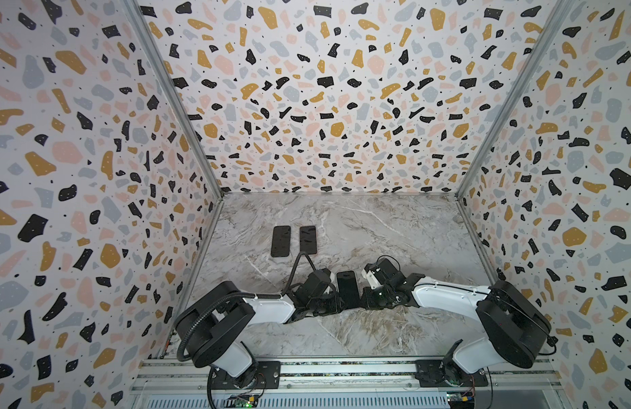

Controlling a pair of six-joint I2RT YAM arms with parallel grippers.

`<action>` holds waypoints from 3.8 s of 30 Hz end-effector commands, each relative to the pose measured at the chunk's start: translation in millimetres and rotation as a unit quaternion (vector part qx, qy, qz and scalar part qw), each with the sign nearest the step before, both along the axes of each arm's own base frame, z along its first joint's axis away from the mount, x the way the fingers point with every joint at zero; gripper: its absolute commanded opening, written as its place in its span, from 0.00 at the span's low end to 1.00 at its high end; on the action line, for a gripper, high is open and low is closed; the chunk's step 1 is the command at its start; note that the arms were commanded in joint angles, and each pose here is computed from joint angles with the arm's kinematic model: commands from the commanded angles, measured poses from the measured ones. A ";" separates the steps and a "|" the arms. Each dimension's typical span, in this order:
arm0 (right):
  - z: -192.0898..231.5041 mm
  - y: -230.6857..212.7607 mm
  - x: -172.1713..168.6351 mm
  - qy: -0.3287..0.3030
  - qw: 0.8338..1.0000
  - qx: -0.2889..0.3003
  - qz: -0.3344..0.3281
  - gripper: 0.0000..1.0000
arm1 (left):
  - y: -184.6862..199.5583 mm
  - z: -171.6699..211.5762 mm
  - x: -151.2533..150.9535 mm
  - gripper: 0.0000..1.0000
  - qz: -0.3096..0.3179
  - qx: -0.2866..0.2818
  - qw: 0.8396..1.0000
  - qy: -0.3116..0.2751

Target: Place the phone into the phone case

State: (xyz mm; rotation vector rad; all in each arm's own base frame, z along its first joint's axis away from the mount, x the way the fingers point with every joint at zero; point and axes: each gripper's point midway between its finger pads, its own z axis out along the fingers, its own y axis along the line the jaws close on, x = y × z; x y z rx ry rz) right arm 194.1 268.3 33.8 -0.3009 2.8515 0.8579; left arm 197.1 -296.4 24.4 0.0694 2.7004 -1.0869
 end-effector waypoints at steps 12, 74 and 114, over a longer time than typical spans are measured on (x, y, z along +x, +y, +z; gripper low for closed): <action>-38.3 10.9 -45.5 0.060 0.997 0.001 0.050 0.10 | 19.5 -42.6 -25.6 0.37 -0.009 0.067 0.996 0.064; 5.1 -0.7 9.1 -0.040 0.998 -0.023 0.038 0.26 | 64.4 -55.1 -29.1 0.36 -0.061 0.247 0.966 0.045; 19.6 -8.7 11.3 -0.073 0.997 -0.020 0.019 0.17 | 69.3 -24.0 -9.6 0.30 -0.019 0.262 0.965 0.003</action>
